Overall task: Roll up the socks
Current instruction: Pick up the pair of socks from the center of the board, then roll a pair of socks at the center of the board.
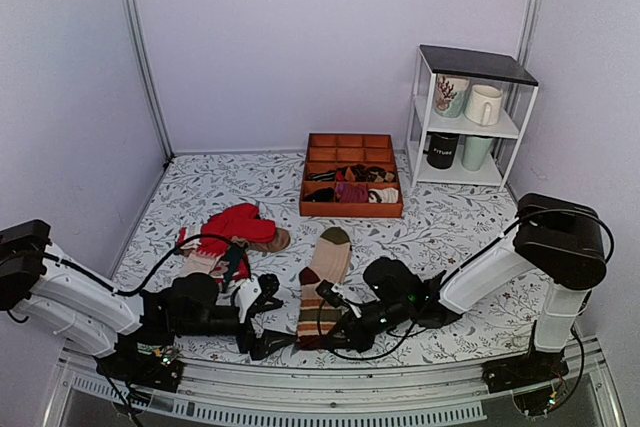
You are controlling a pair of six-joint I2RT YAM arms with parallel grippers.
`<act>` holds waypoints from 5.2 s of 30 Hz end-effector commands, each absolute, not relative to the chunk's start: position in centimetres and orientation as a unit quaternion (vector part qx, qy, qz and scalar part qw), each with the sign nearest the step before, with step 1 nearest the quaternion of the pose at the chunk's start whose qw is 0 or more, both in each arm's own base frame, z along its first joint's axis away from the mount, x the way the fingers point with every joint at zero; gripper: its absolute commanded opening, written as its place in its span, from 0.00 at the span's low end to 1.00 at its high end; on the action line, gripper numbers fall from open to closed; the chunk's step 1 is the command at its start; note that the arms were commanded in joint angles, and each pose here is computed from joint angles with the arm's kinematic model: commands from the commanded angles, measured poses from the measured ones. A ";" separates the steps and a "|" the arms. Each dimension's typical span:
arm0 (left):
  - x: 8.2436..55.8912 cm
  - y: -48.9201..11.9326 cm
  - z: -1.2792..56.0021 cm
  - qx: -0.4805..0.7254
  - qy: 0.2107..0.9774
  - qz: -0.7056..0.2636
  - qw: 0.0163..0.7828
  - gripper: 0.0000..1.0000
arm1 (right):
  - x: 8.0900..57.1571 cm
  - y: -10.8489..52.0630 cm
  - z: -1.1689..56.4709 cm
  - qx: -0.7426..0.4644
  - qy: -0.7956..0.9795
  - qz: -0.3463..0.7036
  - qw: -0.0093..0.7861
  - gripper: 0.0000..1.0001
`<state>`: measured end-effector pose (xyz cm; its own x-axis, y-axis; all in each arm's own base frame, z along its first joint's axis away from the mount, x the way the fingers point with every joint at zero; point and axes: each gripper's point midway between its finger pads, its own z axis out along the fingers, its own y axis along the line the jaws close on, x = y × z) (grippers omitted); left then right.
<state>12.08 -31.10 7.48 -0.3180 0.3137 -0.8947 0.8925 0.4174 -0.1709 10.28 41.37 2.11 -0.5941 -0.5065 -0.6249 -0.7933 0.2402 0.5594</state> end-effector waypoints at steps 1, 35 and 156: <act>10.7 -33.1 8.6 0.457 0.692 -0.376 0.413 0.92 | 9.2 37.8 -3.1 -0.327 0.860 0.393 0.001 0.00; 9.0 -35.8 2.3 0.482 0.719 -0.390 0.313 0.00 | 8.8 37.6 -4.1 -0.307 0.868 0.389 -0.039 0.03; 9.2 -35.3 5.9 0.552 0.629 -0.274 0.474 0.72 | 8.4 35.6 -4.4 -0.205 0.871 0.436 -0.093 0.00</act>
<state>9.26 -34.89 3.65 0.0154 0.4921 -0.8704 0.9603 0.2353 0.1500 10.44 39.75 1.64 -0.8732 -0.4302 -0.2290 -0.3867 0.3257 0.8628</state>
